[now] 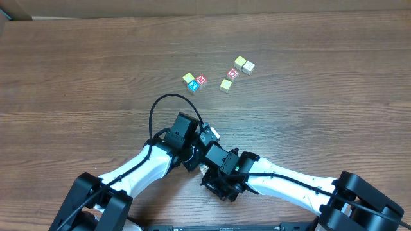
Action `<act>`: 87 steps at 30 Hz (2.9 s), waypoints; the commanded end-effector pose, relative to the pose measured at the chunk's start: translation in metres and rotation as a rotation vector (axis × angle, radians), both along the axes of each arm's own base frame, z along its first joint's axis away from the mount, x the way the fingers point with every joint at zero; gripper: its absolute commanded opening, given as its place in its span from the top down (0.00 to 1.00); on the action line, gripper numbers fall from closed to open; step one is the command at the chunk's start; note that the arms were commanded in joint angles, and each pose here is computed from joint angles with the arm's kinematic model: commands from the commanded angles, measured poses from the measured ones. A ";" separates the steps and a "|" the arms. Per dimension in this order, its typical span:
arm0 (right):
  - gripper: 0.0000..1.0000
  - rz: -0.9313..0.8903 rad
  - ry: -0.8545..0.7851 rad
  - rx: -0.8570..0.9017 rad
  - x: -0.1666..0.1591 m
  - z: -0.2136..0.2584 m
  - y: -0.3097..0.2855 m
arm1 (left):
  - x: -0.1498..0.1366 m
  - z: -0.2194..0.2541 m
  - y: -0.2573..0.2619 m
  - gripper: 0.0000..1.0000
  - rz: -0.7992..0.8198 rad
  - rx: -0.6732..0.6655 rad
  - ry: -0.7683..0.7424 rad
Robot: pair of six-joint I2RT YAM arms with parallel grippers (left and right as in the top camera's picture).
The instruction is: Flip 5 blocks
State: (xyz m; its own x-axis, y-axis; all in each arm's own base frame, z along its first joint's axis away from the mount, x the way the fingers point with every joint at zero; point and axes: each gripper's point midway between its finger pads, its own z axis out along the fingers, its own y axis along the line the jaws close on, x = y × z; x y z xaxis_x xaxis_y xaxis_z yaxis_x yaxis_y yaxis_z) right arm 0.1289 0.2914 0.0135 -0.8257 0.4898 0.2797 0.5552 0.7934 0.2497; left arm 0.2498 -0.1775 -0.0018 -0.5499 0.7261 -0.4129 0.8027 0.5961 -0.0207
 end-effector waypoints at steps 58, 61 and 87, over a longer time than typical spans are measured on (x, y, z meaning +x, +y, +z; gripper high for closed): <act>0.96 0.002 -0.074 0.008 0.003 0.003 0.013 | -0.010 -0.006 -0.009 0.96 -0.186 -0.006 -0.026; 0.96 0.001 -0.074 0.009 0.003 0.003 0.013 | -0.012 -0.006 -0.011 0.96 -0.204 -0.013 -0.026; 0.96 0.002 -0.073 0.013 0.003 0.003 0.014 | -0.009 -0.005 -0.012 0.96 -0.245 -0.007 -0.053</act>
